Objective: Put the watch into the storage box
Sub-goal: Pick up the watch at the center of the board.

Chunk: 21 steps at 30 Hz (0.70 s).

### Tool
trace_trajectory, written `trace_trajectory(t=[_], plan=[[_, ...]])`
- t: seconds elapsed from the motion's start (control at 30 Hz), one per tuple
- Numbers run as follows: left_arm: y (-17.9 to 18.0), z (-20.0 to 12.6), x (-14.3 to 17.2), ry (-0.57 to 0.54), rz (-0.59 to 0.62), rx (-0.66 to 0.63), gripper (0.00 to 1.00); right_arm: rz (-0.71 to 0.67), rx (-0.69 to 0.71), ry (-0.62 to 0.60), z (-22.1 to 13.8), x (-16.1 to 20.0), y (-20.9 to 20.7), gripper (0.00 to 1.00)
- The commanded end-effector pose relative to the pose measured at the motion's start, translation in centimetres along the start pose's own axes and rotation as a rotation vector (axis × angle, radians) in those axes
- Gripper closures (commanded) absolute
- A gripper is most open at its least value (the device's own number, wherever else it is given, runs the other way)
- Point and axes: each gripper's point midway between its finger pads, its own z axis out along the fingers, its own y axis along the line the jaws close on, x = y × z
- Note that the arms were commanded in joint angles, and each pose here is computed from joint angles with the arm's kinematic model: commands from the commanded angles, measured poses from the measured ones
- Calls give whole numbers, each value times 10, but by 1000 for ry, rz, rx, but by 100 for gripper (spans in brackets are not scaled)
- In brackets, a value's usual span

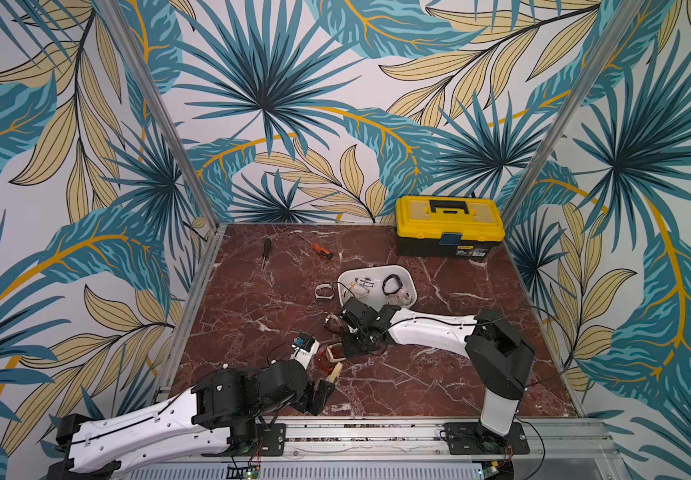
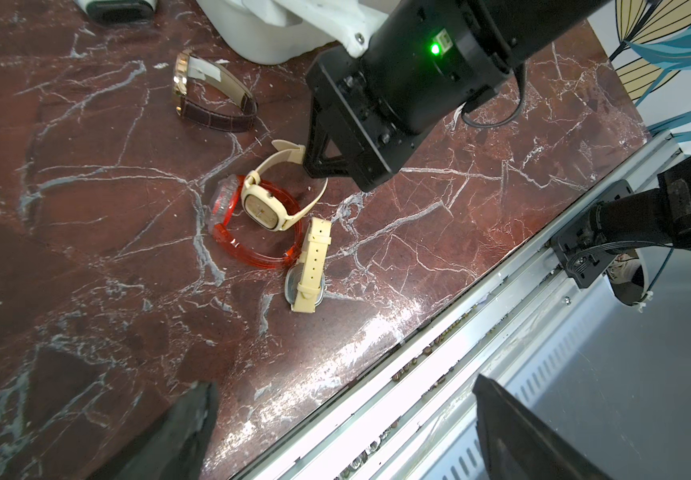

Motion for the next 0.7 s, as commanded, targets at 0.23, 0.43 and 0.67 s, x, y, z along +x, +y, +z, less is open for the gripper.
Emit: trace_trajectory(t=[0.23,0.43,0.67], plan=[[-7,-3,-8,-28,33,27,0,19,-79,-9,-19,-1,16,100],[-18,-18,-28,-108,60,76,0,67,-159,-27,-55,-6,21,100],[-26,-23,-40,-146,89,90,0,117,-214,-87,-90,-30,7,100]])
